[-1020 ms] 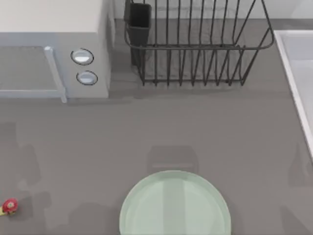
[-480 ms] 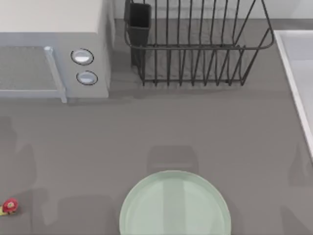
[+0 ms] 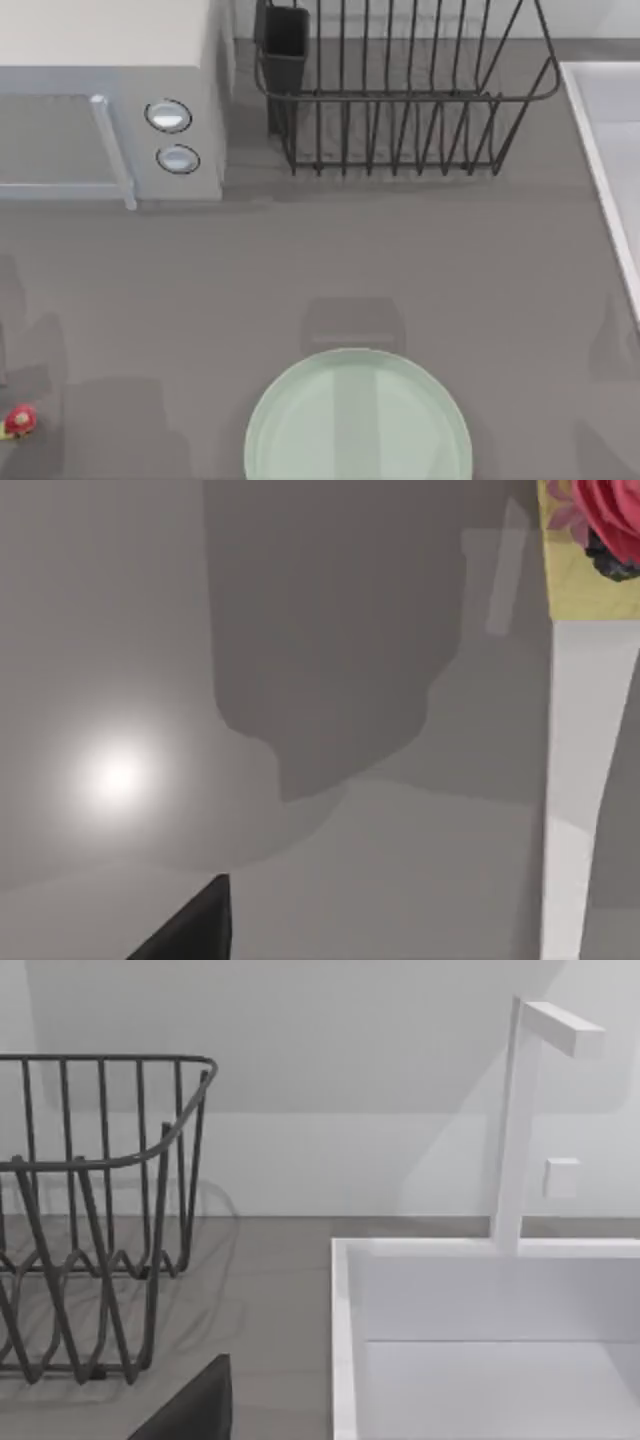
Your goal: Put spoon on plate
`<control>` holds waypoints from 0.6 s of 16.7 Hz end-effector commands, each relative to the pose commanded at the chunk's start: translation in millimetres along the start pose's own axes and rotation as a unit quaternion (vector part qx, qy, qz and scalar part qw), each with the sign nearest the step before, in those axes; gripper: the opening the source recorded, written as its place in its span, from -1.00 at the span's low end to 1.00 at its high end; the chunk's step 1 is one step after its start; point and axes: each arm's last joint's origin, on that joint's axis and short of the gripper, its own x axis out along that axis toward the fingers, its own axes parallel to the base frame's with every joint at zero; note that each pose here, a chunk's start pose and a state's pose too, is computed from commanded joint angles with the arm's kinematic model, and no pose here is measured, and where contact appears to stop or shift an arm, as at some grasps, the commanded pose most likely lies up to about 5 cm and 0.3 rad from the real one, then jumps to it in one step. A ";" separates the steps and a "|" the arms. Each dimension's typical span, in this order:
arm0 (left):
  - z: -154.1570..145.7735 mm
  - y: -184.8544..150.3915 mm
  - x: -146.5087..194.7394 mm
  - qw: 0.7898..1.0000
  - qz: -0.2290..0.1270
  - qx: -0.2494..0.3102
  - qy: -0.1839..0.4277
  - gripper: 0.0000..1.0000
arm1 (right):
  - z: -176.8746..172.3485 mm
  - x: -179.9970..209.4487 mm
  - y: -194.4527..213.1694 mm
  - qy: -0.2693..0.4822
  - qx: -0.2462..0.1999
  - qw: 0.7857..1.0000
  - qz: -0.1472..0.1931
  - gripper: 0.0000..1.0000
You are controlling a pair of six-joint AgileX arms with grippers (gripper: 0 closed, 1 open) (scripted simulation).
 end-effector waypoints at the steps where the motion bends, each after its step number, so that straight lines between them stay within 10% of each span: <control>1: -0.1 -0.7 10.9 1.000 0.002 0.000 0.000 1.00 | 0.0 0.0 0.0 0.000 0.000 1.000 0.000 1.00; 10: -0.8 -7.1 39.5 1.000 -0.004 0.000 0.000 0.85 | 0.0 0.0 0.0 0.000 0.000 1.000 0.000 1.00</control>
